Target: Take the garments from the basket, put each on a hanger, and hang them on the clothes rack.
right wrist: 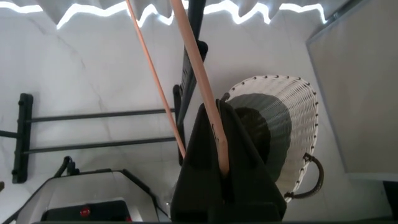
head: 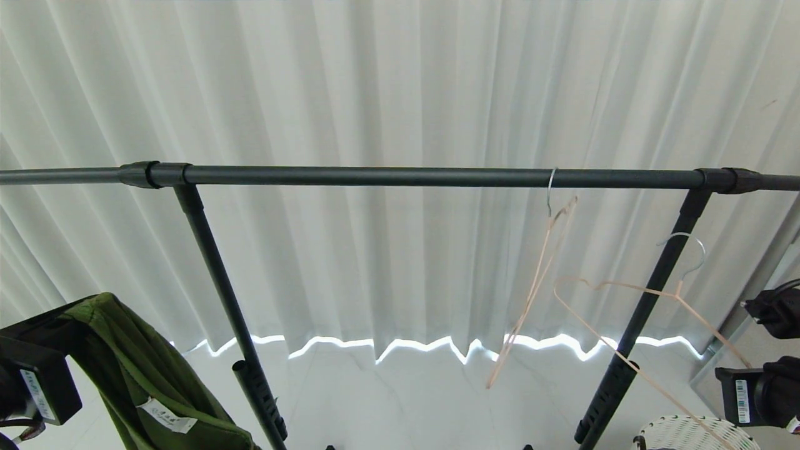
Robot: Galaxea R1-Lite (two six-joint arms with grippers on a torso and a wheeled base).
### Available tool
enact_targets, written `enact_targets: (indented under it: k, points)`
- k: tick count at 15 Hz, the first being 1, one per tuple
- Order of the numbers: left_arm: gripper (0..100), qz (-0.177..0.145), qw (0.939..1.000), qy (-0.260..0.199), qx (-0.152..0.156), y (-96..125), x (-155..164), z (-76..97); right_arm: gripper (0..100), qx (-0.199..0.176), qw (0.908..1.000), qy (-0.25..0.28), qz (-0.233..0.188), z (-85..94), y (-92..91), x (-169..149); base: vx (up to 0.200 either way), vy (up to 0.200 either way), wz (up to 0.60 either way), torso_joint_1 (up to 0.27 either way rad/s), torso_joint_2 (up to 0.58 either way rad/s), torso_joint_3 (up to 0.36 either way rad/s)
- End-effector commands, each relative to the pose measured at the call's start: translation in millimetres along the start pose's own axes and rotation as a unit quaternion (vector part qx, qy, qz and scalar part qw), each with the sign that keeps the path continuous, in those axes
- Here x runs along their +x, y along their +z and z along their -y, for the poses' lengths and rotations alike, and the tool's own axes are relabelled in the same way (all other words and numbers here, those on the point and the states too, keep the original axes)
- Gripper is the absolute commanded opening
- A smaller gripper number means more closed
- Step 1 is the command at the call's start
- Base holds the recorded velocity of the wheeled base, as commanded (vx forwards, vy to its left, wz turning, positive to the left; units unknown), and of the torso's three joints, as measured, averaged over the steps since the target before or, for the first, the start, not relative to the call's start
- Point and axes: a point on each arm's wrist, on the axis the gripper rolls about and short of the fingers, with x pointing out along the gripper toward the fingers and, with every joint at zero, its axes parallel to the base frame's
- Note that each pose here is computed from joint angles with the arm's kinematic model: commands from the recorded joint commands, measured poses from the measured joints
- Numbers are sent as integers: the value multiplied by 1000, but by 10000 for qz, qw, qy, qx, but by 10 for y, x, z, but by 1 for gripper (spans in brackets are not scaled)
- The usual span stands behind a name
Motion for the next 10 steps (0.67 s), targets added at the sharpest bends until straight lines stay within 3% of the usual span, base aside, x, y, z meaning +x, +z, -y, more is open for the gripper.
enact_targets:
  k: [1,2,10]
  points:
    - [0,-11,10000,5,11,0,6,1,0,4,10000,29,55,-1,3,-24,0,0,0,0,0,0]
    - [0,-11,10000,5,11,0,6,1,0,7,10000,30,62,-1,5,-24,0,0,0,0,0,0]
    - [0,-21,10000,19,88,-5,6,0,0,14,10000,30,62,-1,5,-24,-200,0,0,2,2,4]
